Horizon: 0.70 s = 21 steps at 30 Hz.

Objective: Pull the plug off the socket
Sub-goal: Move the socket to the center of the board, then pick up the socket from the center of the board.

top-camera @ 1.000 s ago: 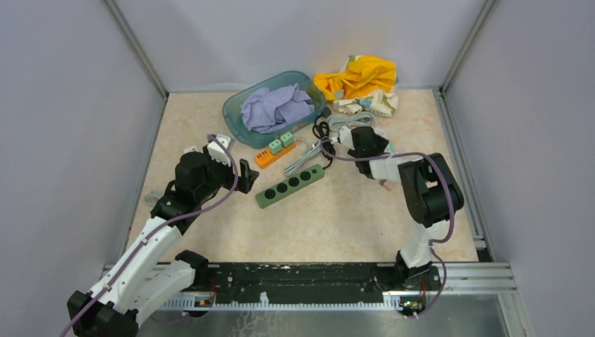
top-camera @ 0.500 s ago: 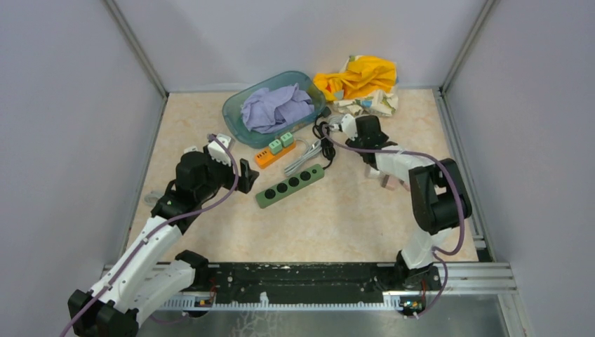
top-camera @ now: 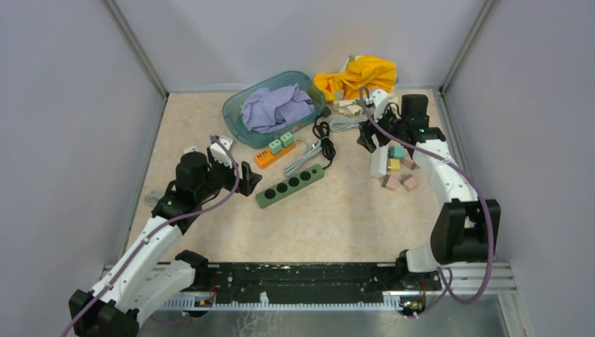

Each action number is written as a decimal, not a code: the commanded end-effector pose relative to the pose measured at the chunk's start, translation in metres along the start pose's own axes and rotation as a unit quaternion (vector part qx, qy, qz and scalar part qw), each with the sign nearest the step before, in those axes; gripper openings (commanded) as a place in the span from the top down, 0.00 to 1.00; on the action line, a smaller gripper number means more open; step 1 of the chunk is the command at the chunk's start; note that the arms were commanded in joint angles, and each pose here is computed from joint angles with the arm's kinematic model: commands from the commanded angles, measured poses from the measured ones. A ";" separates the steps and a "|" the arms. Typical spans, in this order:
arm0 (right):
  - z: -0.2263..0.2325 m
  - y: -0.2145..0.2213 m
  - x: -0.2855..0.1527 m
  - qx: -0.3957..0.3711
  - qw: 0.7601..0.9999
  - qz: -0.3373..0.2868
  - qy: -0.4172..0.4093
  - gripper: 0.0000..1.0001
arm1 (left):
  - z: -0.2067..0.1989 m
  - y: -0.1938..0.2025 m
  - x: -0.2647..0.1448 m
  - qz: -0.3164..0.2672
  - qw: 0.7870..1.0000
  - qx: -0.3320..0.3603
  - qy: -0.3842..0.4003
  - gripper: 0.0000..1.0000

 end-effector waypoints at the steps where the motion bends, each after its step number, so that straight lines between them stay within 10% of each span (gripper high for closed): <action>1: 0.044 -0.028 -0.039 0.039 0.977 -0.100 -0.182 0.25 | -0.004 -0.001 0.001 -0.019 0.999 0.009 0.030 0.00; 11: 0.096 -0.044 -0.079 0.098 0.910 -0.208 -0.345 0.24 | 0.020 0.000 0.015 0.007 0.998 -0.026 -0.064 0.00; 21: 0.099 -0.031 -0.083 0.051 0.929 -0.225 -0.289 0.23 | 0.057 0.015 0.019 -0.011 0.983 -0.160 -0.088 0.00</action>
Point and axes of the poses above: each gripper's point midway between its finger pads, its own x axis out along the fingers, its own z axis along the line the jaws close on, y = z × x, the point moved 7 cm from there along -x, back along the fingers, and after that the axes turned 7 degrees about x, right-handed, at the moved point
